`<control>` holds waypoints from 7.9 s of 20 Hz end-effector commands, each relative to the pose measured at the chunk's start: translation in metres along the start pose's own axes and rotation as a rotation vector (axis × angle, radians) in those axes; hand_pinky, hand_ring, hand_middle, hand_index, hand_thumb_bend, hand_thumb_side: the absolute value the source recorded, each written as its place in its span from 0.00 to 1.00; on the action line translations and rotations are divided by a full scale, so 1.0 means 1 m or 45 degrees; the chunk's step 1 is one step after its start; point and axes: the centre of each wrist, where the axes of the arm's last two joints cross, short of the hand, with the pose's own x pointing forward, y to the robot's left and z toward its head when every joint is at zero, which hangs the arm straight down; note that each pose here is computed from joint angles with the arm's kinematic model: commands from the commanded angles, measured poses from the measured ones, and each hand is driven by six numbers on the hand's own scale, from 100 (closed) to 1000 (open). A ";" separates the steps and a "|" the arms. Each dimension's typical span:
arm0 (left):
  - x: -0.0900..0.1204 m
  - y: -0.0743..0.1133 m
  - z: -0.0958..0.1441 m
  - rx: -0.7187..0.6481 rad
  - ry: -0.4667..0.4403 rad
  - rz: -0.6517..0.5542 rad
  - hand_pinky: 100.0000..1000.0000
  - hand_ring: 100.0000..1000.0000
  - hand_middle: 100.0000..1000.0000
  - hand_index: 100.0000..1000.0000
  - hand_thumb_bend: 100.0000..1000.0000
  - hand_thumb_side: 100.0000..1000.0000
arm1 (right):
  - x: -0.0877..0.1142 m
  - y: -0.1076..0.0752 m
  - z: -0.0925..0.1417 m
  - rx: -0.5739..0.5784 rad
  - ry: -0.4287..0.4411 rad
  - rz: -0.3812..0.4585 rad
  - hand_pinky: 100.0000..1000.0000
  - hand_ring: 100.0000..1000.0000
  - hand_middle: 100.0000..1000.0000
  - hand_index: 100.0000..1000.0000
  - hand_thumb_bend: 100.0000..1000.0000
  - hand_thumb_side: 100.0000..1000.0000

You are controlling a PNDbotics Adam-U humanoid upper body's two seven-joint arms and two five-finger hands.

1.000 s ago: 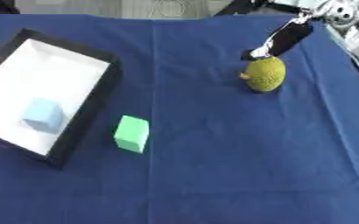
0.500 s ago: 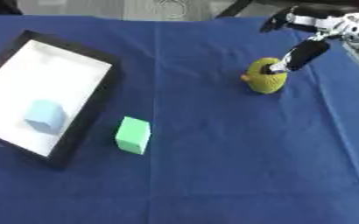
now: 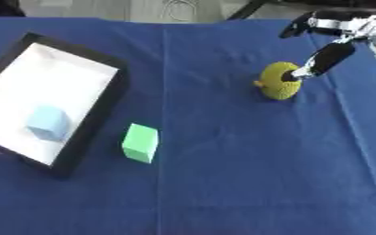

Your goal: Pick up objects on the table and place them in the box.

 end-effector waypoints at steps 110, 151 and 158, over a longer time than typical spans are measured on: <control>0.016 0.005 -0.010 0.075 -0.094 0.046 0.65 0.77 0.83 0.86 0.52 0.54 | 0.343 -0.041 -0.172 -0.135 -0.765 0.209 0.78 0.60 0.35 0.53 0.17 0.00; -0.001 0.021 -0.007 0.093 -0.047 -0.069 0.65 0.77 0.83 0.86 0.52 0.53 | 0.222 -0.124 0.017 -0.504 -0.845 0.212 0.89 0.85 0.74 0.84 0.41 0.21; -0.004 0.020 -0.005 0.083 -0.034 -0.073 0.65 0.77 0.83 0.85 0.52 0.53 | 0.235 -0.091 0.024 -0.391 -0.876 0.220 0.89 0.86 0.75 0.84 0.37 0.29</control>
